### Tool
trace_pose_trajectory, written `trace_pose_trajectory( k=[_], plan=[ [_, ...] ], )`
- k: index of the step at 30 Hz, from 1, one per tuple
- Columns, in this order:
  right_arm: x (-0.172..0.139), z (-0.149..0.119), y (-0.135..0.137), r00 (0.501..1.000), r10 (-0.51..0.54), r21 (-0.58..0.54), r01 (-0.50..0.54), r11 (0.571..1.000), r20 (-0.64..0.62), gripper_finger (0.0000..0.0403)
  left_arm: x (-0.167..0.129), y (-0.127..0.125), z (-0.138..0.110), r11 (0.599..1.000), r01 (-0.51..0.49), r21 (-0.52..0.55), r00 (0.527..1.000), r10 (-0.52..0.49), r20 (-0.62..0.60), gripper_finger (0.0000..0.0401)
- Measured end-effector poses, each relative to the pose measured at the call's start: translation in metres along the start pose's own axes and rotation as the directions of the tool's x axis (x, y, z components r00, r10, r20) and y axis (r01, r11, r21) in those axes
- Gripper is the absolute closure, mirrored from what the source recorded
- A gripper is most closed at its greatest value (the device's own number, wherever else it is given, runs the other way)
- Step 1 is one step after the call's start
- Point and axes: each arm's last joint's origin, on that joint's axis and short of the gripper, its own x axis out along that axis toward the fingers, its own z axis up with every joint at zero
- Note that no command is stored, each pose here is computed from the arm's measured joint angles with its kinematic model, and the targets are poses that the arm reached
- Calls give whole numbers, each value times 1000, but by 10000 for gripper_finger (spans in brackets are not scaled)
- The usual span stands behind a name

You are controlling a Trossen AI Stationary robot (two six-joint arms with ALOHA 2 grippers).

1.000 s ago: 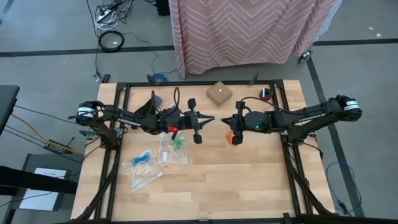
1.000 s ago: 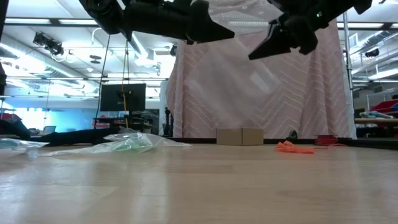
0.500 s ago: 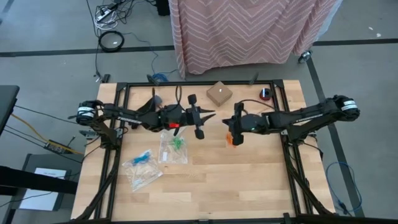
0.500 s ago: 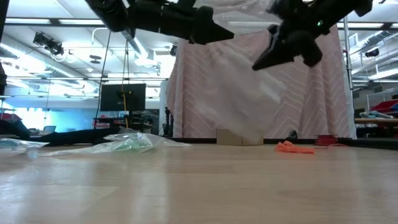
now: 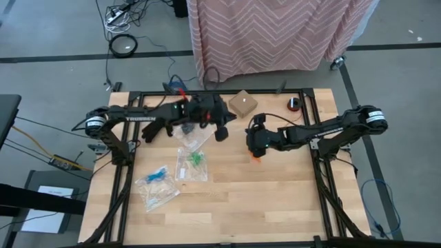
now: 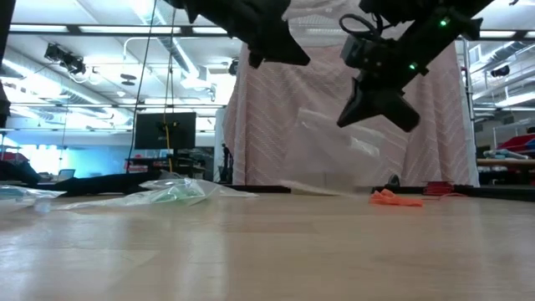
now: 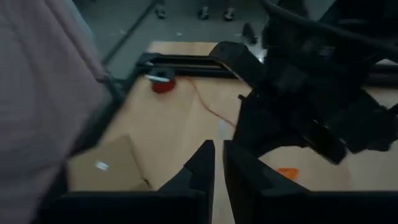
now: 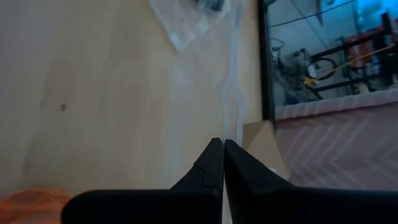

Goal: Sort rubber bands
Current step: Open the transparent zip bag

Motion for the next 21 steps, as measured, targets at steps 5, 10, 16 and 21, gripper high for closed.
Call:
trace_pose_trajectory(
  k=[5,10,16,21],
  plan=[
    [-3,6,-1,1000,-11,-56,11,998,4,403,3,22,-9,992,24,-123,998,-32,-59,356],
    [-4,6,-2,1000,-8,-59,8,998,-6,403,14,35,-18,970,84,-229,991,-104,-80,322],
    [-4,6,-2,1000,-8,-55,7,998,-7,403,28,41,-31,918,-103,-383,989,53,-138,310],
    [-4,6,-2,1000,-8,-59,7,998,-7,403,28,42,-32,904,-159,-396,983,108,-148,309]
  ],
)
